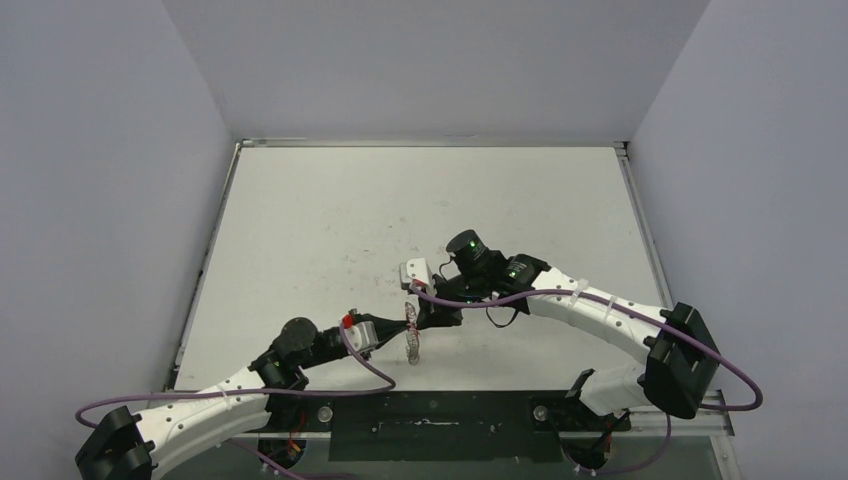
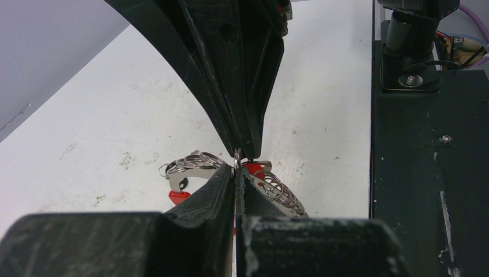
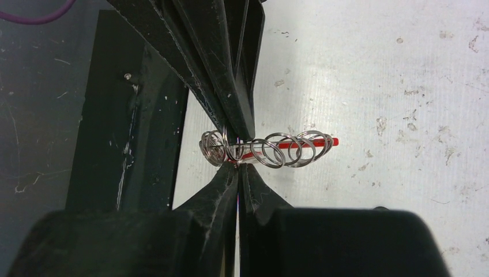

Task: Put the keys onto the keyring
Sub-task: Adjust the key on the keyring.

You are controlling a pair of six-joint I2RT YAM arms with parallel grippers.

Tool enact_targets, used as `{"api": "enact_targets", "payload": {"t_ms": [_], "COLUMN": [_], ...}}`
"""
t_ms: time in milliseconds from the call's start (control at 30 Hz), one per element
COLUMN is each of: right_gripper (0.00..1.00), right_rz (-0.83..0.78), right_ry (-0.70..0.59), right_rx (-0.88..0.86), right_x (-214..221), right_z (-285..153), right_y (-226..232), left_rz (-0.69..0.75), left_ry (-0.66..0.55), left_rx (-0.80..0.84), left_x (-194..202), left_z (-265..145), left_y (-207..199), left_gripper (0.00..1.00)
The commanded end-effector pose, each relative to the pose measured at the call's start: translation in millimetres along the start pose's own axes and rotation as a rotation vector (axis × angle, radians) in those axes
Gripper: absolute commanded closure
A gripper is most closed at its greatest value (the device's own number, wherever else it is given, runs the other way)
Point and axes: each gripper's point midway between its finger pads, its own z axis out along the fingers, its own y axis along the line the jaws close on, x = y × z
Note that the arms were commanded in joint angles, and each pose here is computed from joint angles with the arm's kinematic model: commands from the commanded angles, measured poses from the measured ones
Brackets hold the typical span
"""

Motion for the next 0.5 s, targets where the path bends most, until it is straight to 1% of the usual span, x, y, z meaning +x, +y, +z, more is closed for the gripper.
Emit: {"api": "enact_targets", "payload": {"t_ms": [0,67,100,267,400,467], "right_gripper": [1.0,1.0,0.98,0.81,0.74,0.68], "right_rz": [-0.038,-0.044,-0.053,-0.072,-0.085,-0.116], "right_ry": [-0.05,-0.07,-0.084,-0.127,-0.131,-0.155], "right_rx": [0.014,0.012,0.015,0.063,0.109,0.128], "right_x": [-14,-17,-19,-21,-21,-25], "right_z": [1,4,5,4,-4,-10], "right_y": [-6,-6,-7,-11,-13,-11], "left_rz": [0.019,0.022,0.023,0.026,0.027,0.027], "left_ry": [-0.11,-0.115,-0.116,-0.126,-0.127,-0.128], "left_rx": [-0.009,-0.006,-0.005,0.001,-0.001,-0.002], "left_x": [-32,-34,-34,-36,-36,-35], "left_z": [4,4,4,4,4,3], "left_y": [5,4,4,3,3,3], "left_gripper": [1.0,1.0,1.0,1.0,1.0,1.0]}}
